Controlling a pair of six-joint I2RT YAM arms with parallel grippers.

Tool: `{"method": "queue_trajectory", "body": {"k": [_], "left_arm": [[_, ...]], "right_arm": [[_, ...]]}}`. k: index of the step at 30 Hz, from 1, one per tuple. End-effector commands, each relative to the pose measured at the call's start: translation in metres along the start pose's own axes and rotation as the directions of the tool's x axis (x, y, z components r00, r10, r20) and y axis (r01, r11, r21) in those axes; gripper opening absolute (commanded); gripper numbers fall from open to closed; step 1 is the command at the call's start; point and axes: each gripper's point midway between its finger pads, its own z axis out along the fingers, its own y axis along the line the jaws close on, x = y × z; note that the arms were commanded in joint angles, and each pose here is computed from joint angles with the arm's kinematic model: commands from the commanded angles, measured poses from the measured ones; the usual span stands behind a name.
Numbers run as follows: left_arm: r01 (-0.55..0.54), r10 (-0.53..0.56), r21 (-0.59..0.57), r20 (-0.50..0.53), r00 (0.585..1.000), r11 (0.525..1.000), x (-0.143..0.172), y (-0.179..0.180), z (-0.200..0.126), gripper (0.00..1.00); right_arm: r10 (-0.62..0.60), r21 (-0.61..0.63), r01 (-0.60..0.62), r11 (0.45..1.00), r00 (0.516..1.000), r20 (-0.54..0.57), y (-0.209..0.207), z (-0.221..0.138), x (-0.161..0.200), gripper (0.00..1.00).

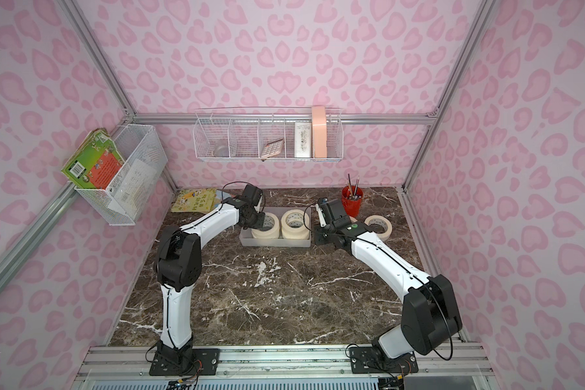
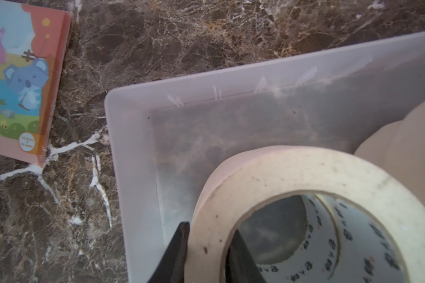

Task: Take out the art tape in the storage box
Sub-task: Pick up the art tape from the storage box.

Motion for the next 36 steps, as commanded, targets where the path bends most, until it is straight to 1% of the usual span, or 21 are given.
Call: {"method": "queue_trajectory", "body": {"k": [1,6,8,10,16,21,26,31,33,34,35,36], "left_arm": [[-0.018,0.019,-0.026,0.048,0.999,0.999,-0.015,0.006,-0.014,0.17],[-0.021,0.023,-0.026,0.105,0.994,0.999,-0.029,0.009,-0.043,0.09],[-0.025,0.028,-0.020,0.126,0.992,0.999,-0.033,0.005,-0.058,0.08],[-0.045,0.048,-0.019,0.144,0.988,0.999,-0.034,-0.003,-0.070,0.08],[-0.097,0.095,0.004,0.169,0.981,0.995,-0.026,-0.035,-0.090,0.07],[-0.109,0.099,0.043,0.193,0.976,0.993,-0.026,-0.054,-0.101,0.07],[-0.114,0.092,0.084,0.229,0.969,0.990,-0.027,-0.068,-0.117,0.08],[-0.130,0.091,0.150,0.242,0.966,0.980,-0.026,-0.083,-0.122,0.09],[-0.130,0.086,0.175,0.241,0.967,0.976,-0.024,-0.089,-0.122,0.10],[-0.133,0.086,0.183,0.241,0.967,0.974,-0.024,-0.093,-0.123,0.11],[-0.134,0.087,0.189,0.242,0.966,0.973,-0.023,-0.095,-0.124,0.12],[-0.137,0.088,0.194,0.242,0.966,0.971,-0.022,-0.098,-0.124,0.16]], "right_arm": [[-0.009,-0.007,0.009,1.000,1.000,0.014,0.013,-0.006,-0.010,0.51],[-0.031,-0.061,0.034,0.998,0.998,0.048,0.038,-0.009,-0.031,0.51],[-0.034,-0.084,0.039,0.996,0.998,0.055,0.047,-0.006,-0.039,0.51],[-0.040,-0.121,0.049,0.991,0.996,0.082,0.060,-0.005,-0.055,0.53],[-0.040,-0.178,0.057,0.982,0.994,0.099,0.078,0.007,-0.077,0.55],[-0.039,-0.191,0.052,0.980,0.996,0.074,0.083,0.023,-0.077,0.57],[-0.010,-0.200,0.018,0.980,0.999,0.041,0.077,0.043,-0.073,0.57],[-0.005,-0.218,0.008,0.976,1.000,0.015,0.077,0.059,-0.068,0.56],[0.001,-0.211,0.000,0.977,1.000,0.005,0.073,0.064,-0.066,0.51],[0.004,-0.211,-0.004,0.977,1.000,-0.002,0.073,0.066,-0.064,0.45],[0.007,-0.208,-0.007,0.978,1.000,-0.005,0.071,0.067,-0.064,0.37],[0.011,-0.199,-0.012,0.980,1.000,-0.007,0.067,0.068,-0.064,0.25]]}}
